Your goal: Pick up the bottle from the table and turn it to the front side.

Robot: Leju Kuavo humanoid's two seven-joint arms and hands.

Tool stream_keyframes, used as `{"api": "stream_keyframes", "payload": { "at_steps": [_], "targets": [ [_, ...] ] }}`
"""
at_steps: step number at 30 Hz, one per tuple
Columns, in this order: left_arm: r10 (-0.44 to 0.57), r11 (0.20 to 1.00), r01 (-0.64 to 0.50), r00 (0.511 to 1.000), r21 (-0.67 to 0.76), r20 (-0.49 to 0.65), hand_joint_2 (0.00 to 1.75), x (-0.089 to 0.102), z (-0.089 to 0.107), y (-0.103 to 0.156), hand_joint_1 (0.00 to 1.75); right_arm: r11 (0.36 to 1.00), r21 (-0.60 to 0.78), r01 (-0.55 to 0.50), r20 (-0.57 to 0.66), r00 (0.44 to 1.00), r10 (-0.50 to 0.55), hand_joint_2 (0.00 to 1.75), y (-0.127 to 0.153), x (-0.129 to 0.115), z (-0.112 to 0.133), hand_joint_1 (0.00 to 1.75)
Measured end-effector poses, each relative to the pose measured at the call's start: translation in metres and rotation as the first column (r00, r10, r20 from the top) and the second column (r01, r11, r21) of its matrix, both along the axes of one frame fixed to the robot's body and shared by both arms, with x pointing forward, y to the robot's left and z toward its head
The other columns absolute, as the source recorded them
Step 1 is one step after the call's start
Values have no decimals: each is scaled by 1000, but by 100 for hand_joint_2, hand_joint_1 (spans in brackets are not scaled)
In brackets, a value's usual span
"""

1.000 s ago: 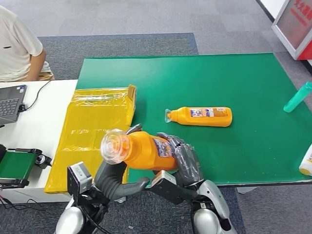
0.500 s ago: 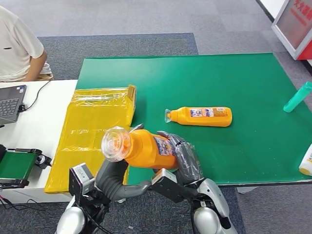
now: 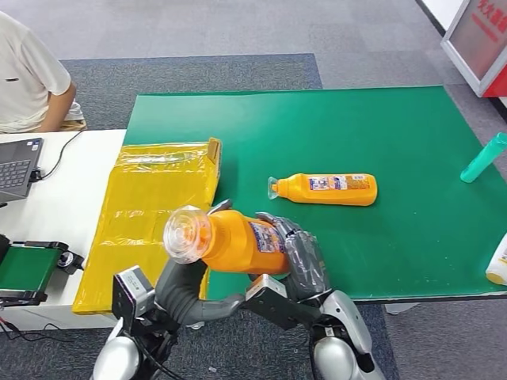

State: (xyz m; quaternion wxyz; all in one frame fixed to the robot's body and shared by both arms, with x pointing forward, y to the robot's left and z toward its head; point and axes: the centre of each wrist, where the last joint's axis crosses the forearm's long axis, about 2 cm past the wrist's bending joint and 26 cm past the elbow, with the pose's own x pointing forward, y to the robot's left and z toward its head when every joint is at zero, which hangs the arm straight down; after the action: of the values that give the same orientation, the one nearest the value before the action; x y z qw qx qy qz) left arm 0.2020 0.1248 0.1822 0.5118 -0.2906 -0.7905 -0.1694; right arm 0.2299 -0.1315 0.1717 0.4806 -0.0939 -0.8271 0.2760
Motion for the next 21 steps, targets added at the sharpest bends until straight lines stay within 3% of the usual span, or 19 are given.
{"api": "stream_keyframes", "payload": {
  "at_steps": [9, 21],
  "targets": [
    [121, 989, -130, 986, 76, 118, 175, 1, 9, 2, 0, 999, -42, 29, 22, 999, -28, 175, 2, -4, -1, 175],
    [124, 988, -135, 981, 71, 146, 175, 2, 15, -1, 0, 995, -98, 31, 48, 999, -26, 175, 5, -9, -3, 175]
  ]
}}
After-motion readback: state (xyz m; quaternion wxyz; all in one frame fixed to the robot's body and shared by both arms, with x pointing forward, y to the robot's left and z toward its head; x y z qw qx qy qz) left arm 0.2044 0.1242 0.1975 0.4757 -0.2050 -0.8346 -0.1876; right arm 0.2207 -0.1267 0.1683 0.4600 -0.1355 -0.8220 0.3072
